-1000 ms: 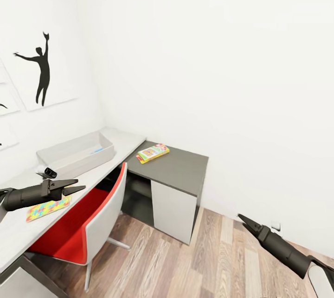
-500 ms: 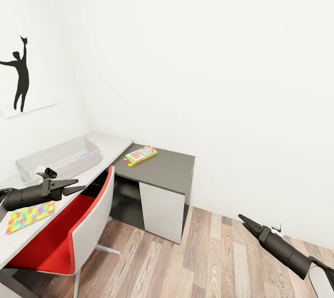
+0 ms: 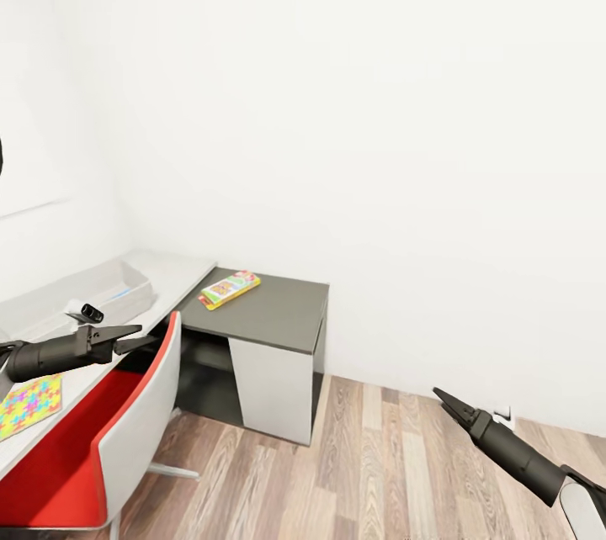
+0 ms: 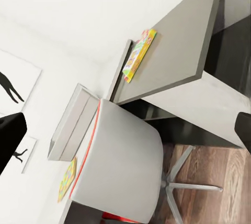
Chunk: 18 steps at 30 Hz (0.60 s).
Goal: Put all the toys in the child's room - the three board games (two on the bed and one on the table), the two jigsaw puzzles on the table, and the tennis ball on the table - inside the toy box on the table in the child's room.
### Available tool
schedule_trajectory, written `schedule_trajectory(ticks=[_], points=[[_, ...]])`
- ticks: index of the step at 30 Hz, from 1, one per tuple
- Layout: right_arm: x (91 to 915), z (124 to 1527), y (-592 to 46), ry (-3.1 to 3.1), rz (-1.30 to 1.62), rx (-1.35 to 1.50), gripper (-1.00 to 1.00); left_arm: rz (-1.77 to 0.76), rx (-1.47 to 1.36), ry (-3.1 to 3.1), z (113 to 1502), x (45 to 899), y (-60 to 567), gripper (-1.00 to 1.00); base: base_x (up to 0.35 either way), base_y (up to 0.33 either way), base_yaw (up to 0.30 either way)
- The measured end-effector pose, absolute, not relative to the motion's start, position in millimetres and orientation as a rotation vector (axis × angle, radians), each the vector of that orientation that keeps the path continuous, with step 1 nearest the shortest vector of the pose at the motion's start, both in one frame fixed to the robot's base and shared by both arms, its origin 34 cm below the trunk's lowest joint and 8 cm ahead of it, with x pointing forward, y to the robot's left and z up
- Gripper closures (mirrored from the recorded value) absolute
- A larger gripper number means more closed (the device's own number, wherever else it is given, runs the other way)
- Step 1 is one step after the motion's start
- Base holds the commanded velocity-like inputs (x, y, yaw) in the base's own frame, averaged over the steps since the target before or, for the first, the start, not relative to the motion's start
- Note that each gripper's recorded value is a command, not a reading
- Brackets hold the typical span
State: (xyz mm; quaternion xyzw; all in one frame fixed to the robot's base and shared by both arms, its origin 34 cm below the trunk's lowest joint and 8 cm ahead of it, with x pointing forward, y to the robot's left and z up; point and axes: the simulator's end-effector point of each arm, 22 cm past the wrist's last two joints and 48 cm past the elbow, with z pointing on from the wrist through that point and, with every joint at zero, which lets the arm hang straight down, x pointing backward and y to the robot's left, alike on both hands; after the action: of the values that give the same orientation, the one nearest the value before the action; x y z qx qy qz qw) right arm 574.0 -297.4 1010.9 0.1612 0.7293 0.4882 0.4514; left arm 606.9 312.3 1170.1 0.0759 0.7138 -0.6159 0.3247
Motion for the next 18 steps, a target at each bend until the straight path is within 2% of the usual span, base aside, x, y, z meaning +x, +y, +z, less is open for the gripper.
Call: schedule_trajectory(ticks=[18], points=[[573.7, 1020.8, -297.5, 1.784, 1.206, 0.384, -1.0, -1.603, 0.241, 1.851, 1185.0, 601.6, 308.4, -1.0, 0.0, 0.0, -0.222]])
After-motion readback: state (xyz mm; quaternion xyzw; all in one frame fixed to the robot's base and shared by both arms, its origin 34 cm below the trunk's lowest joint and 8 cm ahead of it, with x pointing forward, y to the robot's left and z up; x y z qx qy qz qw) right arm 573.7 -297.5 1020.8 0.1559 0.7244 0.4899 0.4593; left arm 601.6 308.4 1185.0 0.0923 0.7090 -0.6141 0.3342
